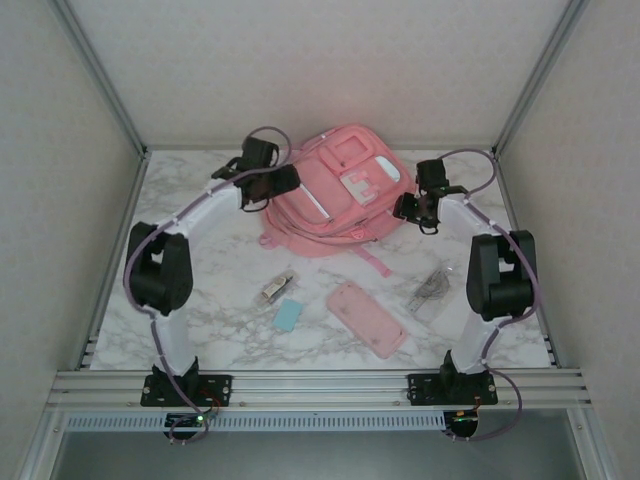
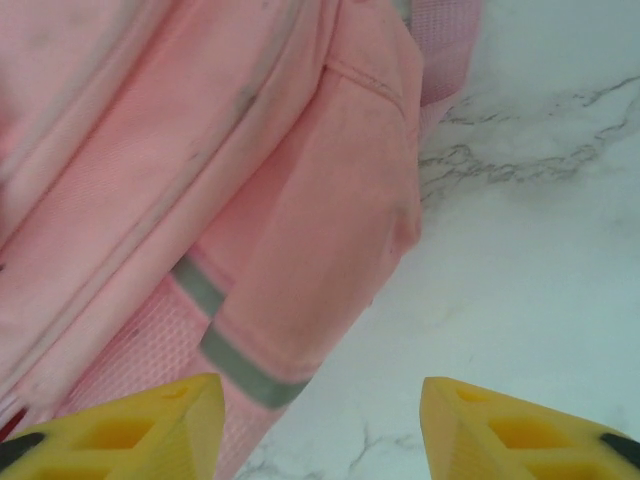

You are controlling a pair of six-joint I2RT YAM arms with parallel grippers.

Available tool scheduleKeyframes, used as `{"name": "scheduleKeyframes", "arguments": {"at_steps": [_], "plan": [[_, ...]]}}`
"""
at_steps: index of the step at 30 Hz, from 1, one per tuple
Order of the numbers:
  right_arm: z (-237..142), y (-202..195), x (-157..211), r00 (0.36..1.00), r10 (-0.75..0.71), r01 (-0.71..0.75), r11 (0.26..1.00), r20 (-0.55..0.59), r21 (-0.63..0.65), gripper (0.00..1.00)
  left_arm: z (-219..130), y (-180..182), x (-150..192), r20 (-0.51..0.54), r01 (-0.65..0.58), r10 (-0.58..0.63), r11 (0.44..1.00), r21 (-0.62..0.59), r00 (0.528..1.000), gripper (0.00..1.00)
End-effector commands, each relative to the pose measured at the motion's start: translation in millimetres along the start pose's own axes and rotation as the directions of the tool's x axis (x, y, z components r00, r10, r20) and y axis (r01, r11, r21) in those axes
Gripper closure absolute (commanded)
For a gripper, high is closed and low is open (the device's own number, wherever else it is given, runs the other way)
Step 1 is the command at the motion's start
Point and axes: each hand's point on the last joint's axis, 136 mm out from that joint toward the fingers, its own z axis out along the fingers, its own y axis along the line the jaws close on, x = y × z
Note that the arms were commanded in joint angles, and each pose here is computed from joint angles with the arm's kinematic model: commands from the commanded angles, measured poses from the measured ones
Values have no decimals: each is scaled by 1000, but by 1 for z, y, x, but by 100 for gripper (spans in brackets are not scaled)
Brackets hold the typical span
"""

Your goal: Pack books, pencil case, and school supplies into a backpack

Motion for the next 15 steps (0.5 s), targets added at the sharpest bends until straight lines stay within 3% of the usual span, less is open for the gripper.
{"name": "scheduleKeyframes", "arguments": {"at_steps": [1, 5, 9, 15], "plan": [[18, 1, -1, 999, 26, -27, 998, -33, -51, 44, -16, -21, 41, -58, -24, 27, 999, 47, 998, 18], [30, 14, 3, 997, 72, -77, 986, -36, -146, 52, -15, -45, 90, -145, 11, 6, 993, 114, 989, 18], [36, 32, 19, 986, 140, -158, 951, -87, -264, 98, -2, -63, 130, -208, 27, 3, 989, 143, 978, 18], [34, 53, 64, 972, 189, -226, 918, -142, -327, 100, 41, -42, 143, -178, 45, -35, 998, 52, 983, 17]]}}
